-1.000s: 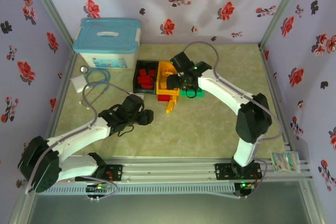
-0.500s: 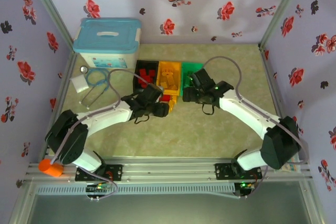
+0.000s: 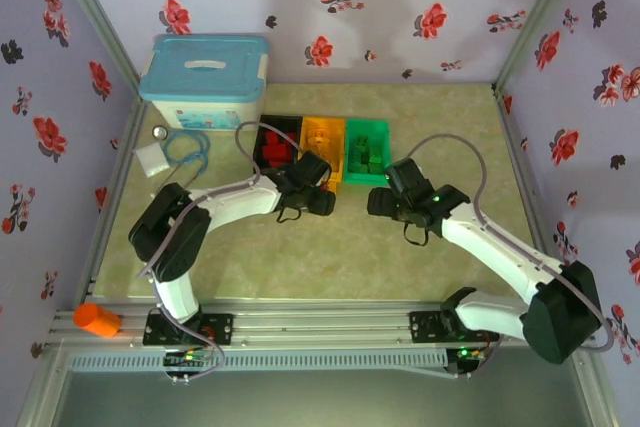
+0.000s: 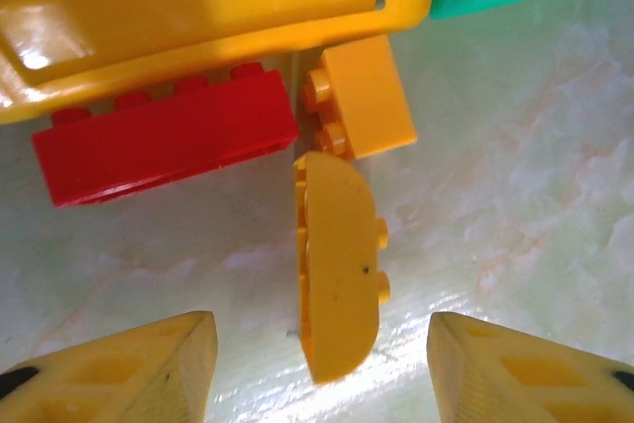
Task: Sort the legos into containers by color
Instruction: Pick up the lego from the center of the table.
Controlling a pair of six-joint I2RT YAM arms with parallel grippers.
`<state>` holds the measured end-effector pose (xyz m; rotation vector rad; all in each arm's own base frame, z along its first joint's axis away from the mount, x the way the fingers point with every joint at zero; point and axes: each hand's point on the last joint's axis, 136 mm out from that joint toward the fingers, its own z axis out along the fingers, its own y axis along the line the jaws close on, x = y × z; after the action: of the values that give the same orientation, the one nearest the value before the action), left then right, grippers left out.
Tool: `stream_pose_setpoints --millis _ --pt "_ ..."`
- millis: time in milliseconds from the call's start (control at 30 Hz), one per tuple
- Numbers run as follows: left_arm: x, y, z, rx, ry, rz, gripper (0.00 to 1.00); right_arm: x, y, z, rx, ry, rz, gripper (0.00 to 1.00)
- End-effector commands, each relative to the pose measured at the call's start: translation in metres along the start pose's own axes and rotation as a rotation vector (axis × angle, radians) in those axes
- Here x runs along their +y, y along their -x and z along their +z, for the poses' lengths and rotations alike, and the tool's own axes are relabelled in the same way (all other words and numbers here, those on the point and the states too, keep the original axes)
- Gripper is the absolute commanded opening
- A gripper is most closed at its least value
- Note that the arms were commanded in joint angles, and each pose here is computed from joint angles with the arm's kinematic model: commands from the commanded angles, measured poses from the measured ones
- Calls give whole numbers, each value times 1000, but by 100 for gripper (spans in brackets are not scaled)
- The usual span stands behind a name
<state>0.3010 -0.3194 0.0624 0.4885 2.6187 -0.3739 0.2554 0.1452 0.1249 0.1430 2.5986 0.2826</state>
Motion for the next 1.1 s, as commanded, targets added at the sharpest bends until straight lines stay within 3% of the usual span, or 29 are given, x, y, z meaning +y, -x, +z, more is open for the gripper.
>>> stream_pose_setpoints --millis 0,333,500,767,1067 --pt "-6 1 9 35 8 41 58 -10 1 -4 -33 -16 45 80" --pt "-4 -8 36 98 41 50 54 -17 -3 -6 -40 -13 61 78" --pt "2 -13 38 109 76 51 41 -17 -4 -5 -40 -7 66 77" --pt "2 0 16 60 105 74 28 -16 -6 -3 -40 3 77 75" --pt "-7 29 -29 -38 77 74 25 -19 -10 -3 -36 4 87 74"
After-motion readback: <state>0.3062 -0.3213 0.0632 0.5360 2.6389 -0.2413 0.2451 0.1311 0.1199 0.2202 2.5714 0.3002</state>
